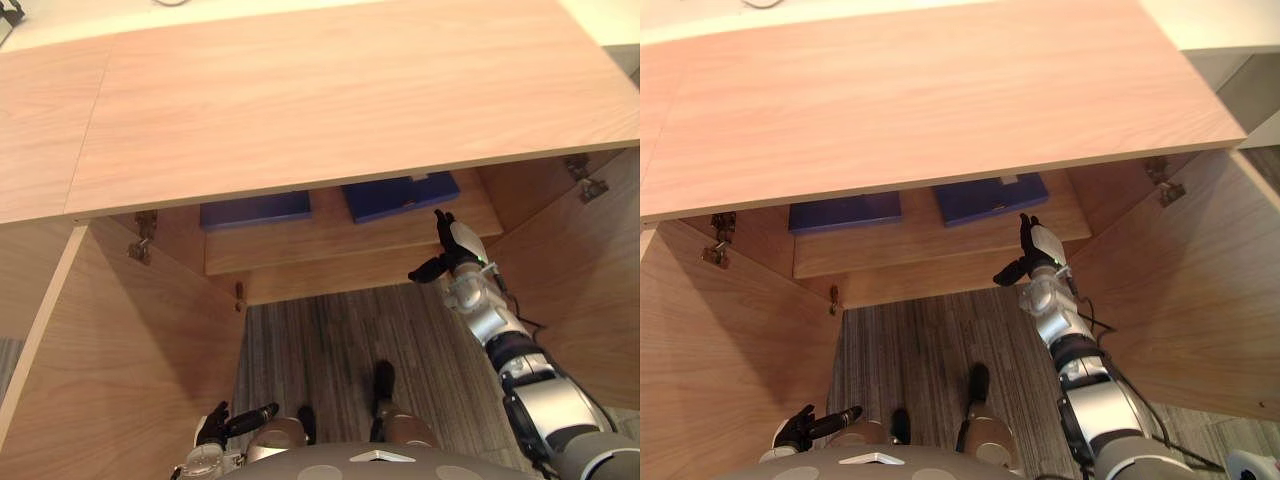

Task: Walk over to the cabinet, pick up the folder, carry it to the office cabinet, place the folder inside the office cabinet, then close the office cabinet door

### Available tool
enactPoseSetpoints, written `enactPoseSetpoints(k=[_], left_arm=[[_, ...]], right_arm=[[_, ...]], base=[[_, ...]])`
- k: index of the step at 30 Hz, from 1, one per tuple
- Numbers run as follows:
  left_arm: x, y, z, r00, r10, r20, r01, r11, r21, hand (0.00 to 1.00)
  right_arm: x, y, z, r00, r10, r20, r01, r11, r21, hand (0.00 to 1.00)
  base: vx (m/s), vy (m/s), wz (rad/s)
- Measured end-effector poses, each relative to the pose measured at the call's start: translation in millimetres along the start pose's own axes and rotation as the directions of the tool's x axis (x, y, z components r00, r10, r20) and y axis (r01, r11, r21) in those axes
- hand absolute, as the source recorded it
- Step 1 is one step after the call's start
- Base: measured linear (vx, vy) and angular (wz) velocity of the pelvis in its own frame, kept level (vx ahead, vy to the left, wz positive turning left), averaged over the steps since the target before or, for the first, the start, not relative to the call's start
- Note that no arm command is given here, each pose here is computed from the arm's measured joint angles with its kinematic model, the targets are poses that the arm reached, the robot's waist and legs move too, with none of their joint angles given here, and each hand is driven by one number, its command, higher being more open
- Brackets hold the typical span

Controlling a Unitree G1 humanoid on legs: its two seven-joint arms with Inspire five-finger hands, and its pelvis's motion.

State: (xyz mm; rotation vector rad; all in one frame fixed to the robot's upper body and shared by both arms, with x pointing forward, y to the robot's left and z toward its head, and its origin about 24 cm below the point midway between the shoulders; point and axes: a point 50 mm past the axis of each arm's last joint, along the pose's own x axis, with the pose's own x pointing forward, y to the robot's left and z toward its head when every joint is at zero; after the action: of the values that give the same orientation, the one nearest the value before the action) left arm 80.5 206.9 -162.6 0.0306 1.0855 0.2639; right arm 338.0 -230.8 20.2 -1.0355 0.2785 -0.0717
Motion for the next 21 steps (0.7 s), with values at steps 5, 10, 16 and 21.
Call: enactPoseSetpoints(k=[5, 10, 16, 21], left_arm=[[2.7, -10.5, 22.0, 0.996, -0.029, 0.089, 0.031, 0.999, -0.026, 1.0], [4.5, -19.8, 41.9, 0.986, -0.044, 0.161, 0.059, 0.994, -0.089, 1.0], [4.8, -24.8, 61.2, 0.973, -0.037, 0.23, 0.073, 0.986, -0.151, 1.0], [4.7, -24.0, 71.9, 0.964, -0.02, 0.264, 0.073, 0.979, -0.193, 1.0]], right_arm=[[25.3, -58.7, 22.4, 0.992, -0.121, 0.016, 0.122, 0.992, -0.025, 1.0], [35.8, -108.5, 52.9, 0.969, -0.238, 0.061, 0.238, 0.971, 0.008, 1.0], [33.3, -132.5, 92.6, 0.933, -0.318, 0.17, 0.302, 0.947, 0.109, 1.0], [28.6, -149.1, 132.1, 0.887, -0.352, 0.299, 0.356, 0.934, 0.043, 1.0]], base=[[-0.06, 0.071, 0.03], [-0.1, 0.041, -0.09], [-0.14, -0.011, -0.06], [-0.1, -0.049, -0.01]])
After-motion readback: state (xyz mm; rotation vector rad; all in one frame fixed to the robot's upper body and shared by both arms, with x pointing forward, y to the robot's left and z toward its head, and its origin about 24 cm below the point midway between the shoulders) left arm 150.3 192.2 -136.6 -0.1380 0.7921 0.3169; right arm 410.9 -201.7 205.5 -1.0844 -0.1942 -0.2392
